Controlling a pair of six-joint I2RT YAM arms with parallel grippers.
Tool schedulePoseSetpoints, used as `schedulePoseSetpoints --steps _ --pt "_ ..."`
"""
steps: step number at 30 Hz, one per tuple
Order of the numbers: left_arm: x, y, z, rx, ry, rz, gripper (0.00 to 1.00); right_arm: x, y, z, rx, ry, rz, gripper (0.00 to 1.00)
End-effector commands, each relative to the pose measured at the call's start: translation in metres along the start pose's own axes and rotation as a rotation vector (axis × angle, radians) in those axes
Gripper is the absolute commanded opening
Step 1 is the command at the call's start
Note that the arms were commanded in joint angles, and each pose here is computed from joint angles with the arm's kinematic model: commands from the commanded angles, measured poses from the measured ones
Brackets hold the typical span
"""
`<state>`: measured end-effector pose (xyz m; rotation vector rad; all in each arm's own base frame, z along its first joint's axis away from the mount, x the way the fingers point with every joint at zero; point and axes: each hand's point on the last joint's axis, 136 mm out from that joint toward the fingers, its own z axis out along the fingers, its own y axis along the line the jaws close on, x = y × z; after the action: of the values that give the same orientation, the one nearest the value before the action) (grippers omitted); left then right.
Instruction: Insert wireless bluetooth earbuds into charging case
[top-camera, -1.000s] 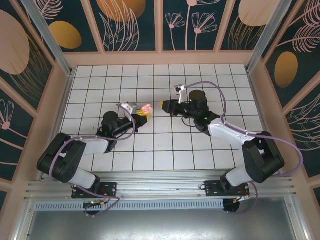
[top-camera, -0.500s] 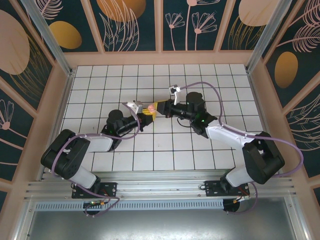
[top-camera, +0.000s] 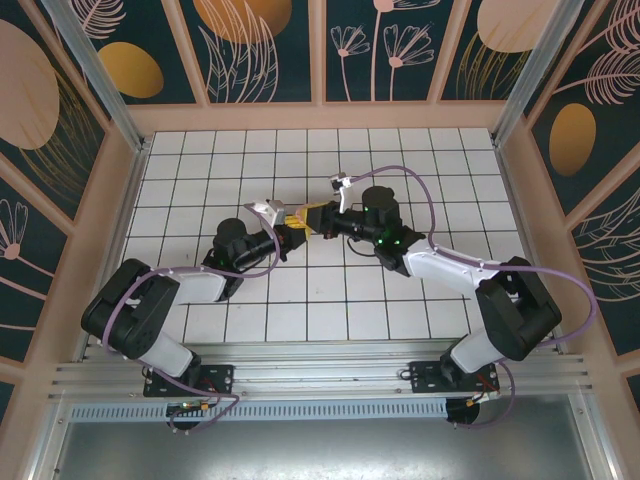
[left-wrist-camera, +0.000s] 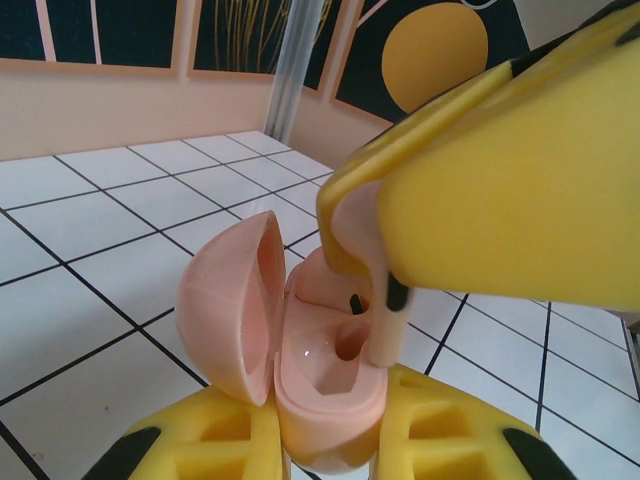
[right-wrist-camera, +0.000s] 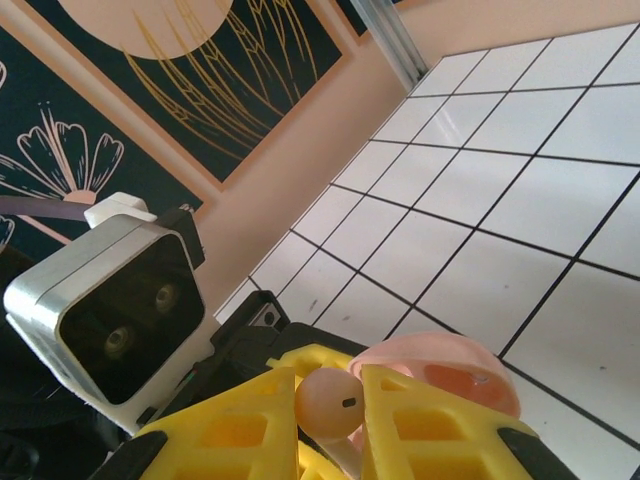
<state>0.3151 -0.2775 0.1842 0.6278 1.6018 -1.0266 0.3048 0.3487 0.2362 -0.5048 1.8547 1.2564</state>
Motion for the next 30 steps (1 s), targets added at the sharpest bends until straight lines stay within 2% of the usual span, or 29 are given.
schedulePoseSetpoints --steps 1,8,18,30 --pt "-0.035 -0.013 0.001 0.036 -0.089 0.052 0.05 -0.005 -0.005 0.002 0.059 -0.021 -0.052 0.19" --pt "-0.037 -0.016 0.0 0.041 -0.085 0.069 0.05 -0.019 0.002 -0.001 0.046 -0.101 -0.06 0.19" --pt "-0.054 -0.02 -0.002 0.048 -0.135 0.07 0.05 0.004 -0.006 0.001 0.067 -0.044 -0.036 0.19" --pt "-0.063 -0.023 -0.004 0.05 -0.156 0.082 0.05 0.005 -0.011 0.006 0.138 -0.063 -0.052 0.18"
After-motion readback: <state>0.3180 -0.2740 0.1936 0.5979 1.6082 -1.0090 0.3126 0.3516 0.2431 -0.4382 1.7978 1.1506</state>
